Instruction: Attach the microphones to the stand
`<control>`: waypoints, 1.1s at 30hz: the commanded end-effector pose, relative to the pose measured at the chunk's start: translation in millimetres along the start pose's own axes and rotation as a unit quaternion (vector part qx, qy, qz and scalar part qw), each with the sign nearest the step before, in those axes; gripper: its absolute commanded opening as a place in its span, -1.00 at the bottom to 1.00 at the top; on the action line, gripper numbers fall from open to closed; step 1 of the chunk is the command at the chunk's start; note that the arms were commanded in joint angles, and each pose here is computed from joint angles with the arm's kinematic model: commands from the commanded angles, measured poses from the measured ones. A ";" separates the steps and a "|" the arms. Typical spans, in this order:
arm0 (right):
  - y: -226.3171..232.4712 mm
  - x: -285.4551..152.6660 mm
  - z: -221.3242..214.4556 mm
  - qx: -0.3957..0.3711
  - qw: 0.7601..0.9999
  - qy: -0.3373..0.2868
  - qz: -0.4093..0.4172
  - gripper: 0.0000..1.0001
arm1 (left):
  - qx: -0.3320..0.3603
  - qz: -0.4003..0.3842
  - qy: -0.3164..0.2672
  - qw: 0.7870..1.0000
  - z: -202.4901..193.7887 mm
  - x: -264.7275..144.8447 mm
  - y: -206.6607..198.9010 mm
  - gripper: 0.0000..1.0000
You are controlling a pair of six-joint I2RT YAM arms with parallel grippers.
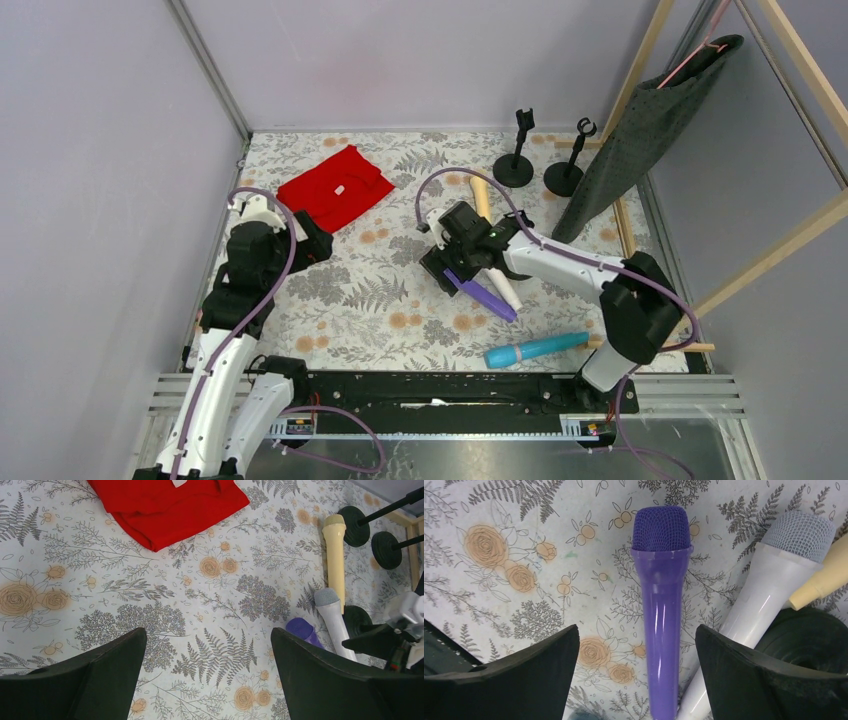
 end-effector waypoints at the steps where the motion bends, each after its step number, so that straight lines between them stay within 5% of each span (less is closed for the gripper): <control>1: -8.4 10.1 18.1 -0.053 0.998 -0.009 -0.017 0.79 | 0.005 -0.016 -0.016 1.000 7.3 2.8 -5.8 0.97; 18: -26.8 62.9 -1.3 -0.045 0.996 0.061 0.047 0.34 | 0.005 -0.019 -0.018 1.000 7.1 2.6 -6.3 0.97; 33: -36.6 76.3 -26.4 -0.028 0.998 0.063 0.003 0.09 | 0.004 -0.015 -0.018 1.000 6.9 3.9 -4.8 0.97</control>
Point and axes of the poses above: each gripper's point midway between its finger pads, its own x axis out along the fingers, its own y axis along the line the jaws close on, z = x × y, the point moved 2 cm from there along -x, back along the fingers, and after that the axes turned 3 degrees about x, right-handed, at the moved point
